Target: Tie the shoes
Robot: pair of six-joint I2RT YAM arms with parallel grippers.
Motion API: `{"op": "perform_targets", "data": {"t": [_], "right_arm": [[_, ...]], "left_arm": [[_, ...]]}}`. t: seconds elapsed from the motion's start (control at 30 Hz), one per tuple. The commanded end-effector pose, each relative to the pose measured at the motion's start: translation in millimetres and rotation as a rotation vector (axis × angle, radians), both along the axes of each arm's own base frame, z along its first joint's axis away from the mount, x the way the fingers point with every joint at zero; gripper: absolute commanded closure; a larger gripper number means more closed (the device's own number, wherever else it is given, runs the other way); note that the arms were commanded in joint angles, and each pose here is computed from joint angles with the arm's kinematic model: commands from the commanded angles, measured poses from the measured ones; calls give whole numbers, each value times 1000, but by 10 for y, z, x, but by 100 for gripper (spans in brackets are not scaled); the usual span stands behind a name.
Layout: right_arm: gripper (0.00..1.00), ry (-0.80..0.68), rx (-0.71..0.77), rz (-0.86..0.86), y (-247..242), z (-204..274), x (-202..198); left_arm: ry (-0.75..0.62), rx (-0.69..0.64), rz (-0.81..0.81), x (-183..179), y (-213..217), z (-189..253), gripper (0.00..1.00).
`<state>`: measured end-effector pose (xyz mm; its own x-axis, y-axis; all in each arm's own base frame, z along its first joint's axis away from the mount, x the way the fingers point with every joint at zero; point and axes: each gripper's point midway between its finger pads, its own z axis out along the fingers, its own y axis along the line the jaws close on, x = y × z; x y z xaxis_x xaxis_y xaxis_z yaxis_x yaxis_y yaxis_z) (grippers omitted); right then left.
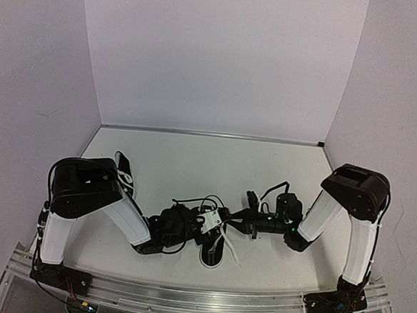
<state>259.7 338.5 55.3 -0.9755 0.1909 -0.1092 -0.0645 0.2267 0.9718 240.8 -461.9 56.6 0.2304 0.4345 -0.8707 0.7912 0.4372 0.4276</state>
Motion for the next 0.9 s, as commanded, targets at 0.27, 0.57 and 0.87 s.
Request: {"op": "perform_targets", "data": {"t": [0.27, 0.57, 0.87], "right_arm": [[100, -93, 86, 13, 69, 341, -22], [100, -90, 85, 0, 59, 346, -8], [100, -86, 78, -12, 29, 359, -18]], "left_arm": [[-20, 26, -12, -57, 73, 136, 89], [-12, 99, -47, -202, 116, 50, 82], [-2, 114, -61, -323, 239, 133, 78]]}}
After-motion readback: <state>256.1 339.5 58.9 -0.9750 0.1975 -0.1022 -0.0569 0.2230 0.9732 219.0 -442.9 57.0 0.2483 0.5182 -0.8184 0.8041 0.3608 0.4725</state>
